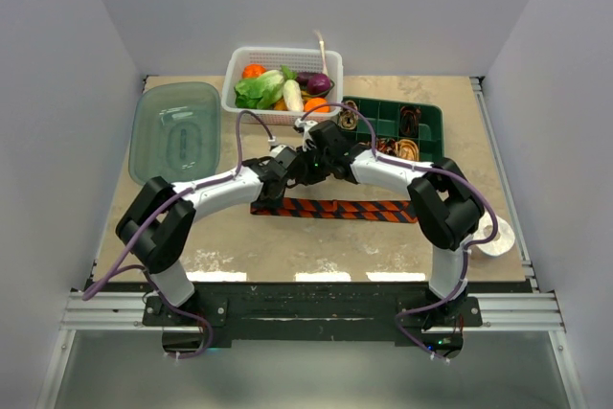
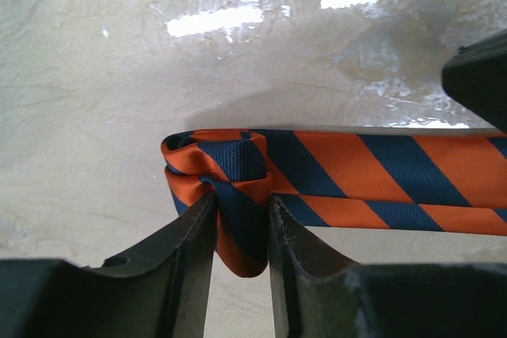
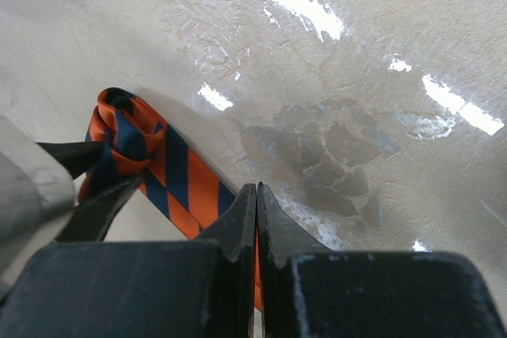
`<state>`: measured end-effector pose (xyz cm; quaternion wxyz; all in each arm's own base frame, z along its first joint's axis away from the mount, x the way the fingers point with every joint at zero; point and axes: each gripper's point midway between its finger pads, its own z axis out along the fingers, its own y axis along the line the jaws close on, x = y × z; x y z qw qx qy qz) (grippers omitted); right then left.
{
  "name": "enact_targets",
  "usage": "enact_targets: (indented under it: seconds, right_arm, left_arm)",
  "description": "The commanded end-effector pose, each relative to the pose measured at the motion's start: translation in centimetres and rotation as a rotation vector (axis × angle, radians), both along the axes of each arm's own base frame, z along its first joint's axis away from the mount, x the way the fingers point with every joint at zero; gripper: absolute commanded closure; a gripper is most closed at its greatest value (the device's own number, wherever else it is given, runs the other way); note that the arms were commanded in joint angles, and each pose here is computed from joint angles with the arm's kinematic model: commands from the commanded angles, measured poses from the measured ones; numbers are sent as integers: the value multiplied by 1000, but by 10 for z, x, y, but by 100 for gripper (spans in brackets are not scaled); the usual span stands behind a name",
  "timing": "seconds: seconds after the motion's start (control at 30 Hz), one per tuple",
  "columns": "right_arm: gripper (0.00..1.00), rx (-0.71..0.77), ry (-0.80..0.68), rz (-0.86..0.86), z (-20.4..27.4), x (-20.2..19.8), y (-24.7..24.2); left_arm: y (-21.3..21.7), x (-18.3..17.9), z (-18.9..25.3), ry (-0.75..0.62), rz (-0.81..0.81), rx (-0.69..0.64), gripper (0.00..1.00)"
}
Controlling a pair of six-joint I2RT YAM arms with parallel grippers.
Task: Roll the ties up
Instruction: Roll the tie at the center of the board.
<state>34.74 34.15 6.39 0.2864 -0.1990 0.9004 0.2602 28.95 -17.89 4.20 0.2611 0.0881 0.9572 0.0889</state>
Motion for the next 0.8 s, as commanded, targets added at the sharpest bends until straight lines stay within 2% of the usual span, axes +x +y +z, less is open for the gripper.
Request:
enact_targets:
  seconds: [0.0, 0.23, 0.5, 0.77]
  right_arm:
    - [100, 34, -14, 11, 12, 0, 4]
    - [100, 39, 0, 36, 8, -4, 7]
    - [100, 95, -15, 88, 23, -8, 17]
    - [100, 166, -21, 161, 41, -23, 36]
  left_arm:
    - [-22, 0, -5, 10, -38, -96, 61]
    - [-36, -3, 0, 14, -75, -182, 50]
    - [-41, 2, 34, -72, -72, -273, 39]
    - [-28, 11, 73, -169, -40, -466, 36]
